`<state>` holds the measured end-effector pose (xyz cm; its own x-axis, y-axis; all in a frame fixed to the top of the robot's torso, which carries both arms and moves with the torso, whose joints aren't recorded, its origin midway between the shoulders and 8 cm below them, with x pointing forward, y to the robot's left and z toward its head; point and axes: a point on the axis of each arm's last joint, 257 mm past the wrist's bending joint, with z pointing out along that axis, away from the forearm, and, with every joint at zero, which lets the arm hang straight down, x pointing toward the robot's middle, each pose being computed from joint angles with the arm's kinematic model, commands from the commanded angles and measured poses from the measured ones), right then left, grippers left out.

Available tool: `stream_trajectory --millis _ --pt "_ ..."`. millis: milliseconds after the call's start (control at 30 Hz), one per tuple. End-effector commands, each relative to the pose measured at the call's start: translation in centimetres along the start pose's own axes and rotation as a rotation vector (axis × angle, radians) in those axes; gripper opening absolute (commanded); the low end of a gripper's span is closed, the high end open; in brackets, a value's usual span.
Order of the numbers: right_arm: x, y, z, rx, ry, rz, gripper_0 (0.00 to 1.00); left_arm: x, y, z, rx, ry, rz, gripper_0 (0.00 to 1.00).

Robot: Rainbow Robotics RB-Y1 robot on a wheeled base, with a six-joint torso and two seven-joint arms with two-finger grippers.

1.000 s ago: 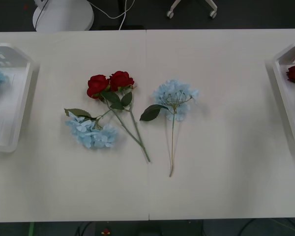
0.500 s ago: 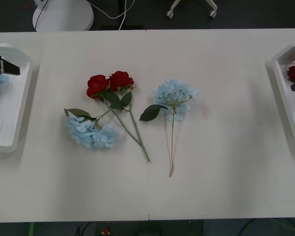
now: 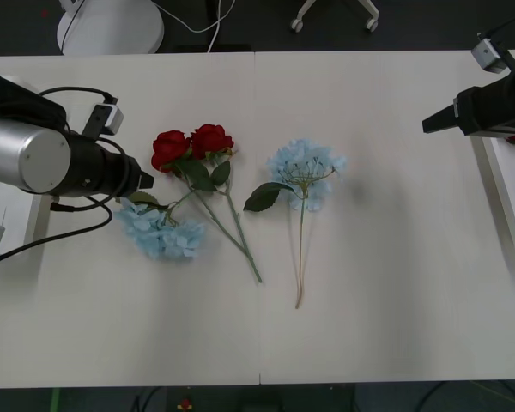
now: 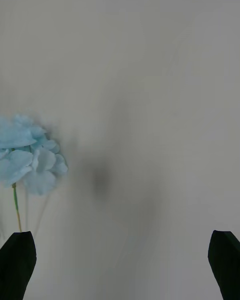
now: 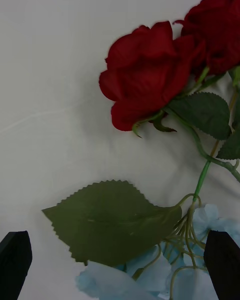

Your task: Put the red flowers into the right box and the blue flowers into the left box

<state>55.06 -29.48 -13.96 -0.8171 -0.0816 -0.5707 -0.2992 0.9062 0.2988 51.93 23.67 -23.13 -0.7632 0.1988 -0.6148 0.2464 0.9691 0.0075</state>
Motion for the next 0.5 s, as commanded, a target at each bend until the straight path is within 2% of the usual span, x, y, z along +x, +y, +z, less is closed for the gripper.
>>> stream_trajectory --millis 33,133,500 --pt "-1.1 3.3 -1.5 0.012 -0.003 -0.005 1.0 -1.9 -2.7 2.4 0.031 0.015 0.082 1.0" --pt "0.1 6.4 -0.6 0.013 0.017 0.017 1.0 -2.8 -3.3 3.7 0.022 0.045 0.102 1.0" --pt "5.3 12.8 4.1 0.076 0.058 0.048 1.0 -0.9 -5.1 7.2 0.03 0.07 0.192 1.0"
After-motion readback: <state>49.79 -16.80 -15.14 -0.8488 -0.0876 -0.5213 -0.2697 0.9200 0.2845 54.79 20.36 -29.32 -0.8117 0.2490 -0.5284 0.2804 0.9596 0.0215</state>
